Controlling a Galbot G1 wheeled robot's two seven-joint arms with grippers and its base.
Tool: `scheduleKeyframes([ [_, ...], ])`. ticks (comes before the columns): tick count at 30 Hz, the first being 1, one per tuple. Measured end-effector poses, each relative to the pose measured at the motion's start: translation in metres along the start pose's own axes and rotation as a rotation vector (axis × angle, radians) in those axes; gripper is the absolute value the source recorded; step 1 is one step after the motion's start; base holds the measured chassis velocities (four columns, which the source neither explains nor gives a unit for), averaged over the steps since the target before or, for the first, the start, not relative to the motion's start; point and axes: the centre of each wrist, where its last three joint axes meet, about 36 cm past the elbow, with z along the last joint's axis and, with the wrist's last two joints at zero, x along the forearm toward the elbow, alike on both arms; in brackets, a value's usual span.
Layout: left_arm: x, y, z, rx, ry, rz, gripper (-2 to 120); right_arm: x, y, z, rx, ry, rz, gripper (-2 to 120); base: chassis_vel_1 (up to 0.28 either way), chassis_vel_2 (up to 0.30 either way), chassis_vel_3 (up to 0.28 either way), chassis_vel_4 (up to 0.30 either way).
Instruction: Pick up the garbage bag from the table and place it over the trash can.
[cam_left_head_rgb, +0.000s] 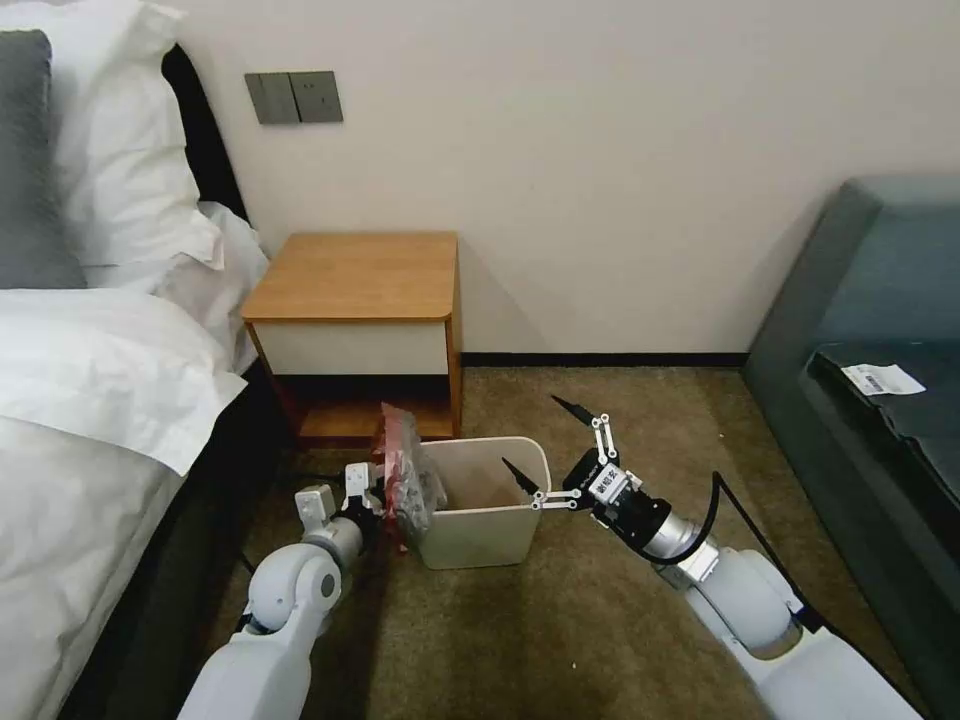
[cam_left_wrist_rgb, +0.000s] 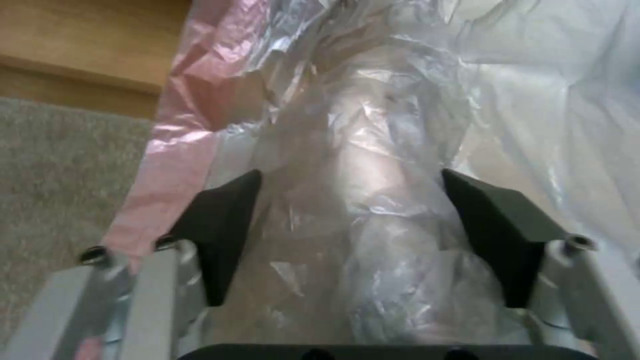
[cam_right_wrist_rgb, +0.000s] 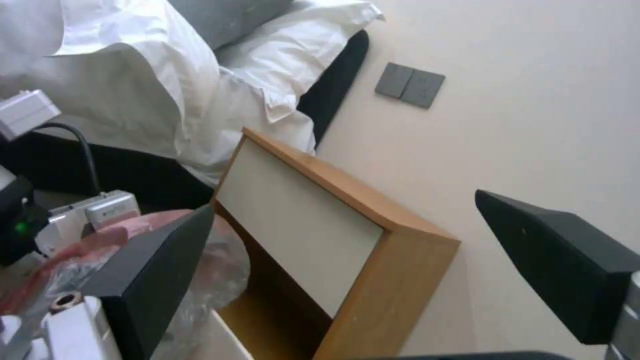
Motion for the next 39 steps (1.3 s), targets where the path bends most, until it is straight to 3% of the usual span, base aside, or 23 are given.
scheduleKeyframes([
  [18, -0.006, 0.002, 0.009, 0.016, 0.046, -0.005, 13, -0.001, -0.003, -0.004, 0.008, -0.01, -0.006, 100, 0.0, 0.0, 0.0, 0.0],
  [30, -0.001, 0.002, 0.013, 0.014, 0.044, -0.028, 13, -0.003, -0.001, -0.005, 0.004, -0.015, -0.002, 100, 0.0, 0.0, 0.0, 0.0],
  [39, 0.008, -0.004, 0.016, -0.039, -0.083, -0.081, 12, -0.003, -0.001, -0.005, 0.007, -0.017, 0.0, 100, 0.0, 0.0, 0.0, 0.0],
])
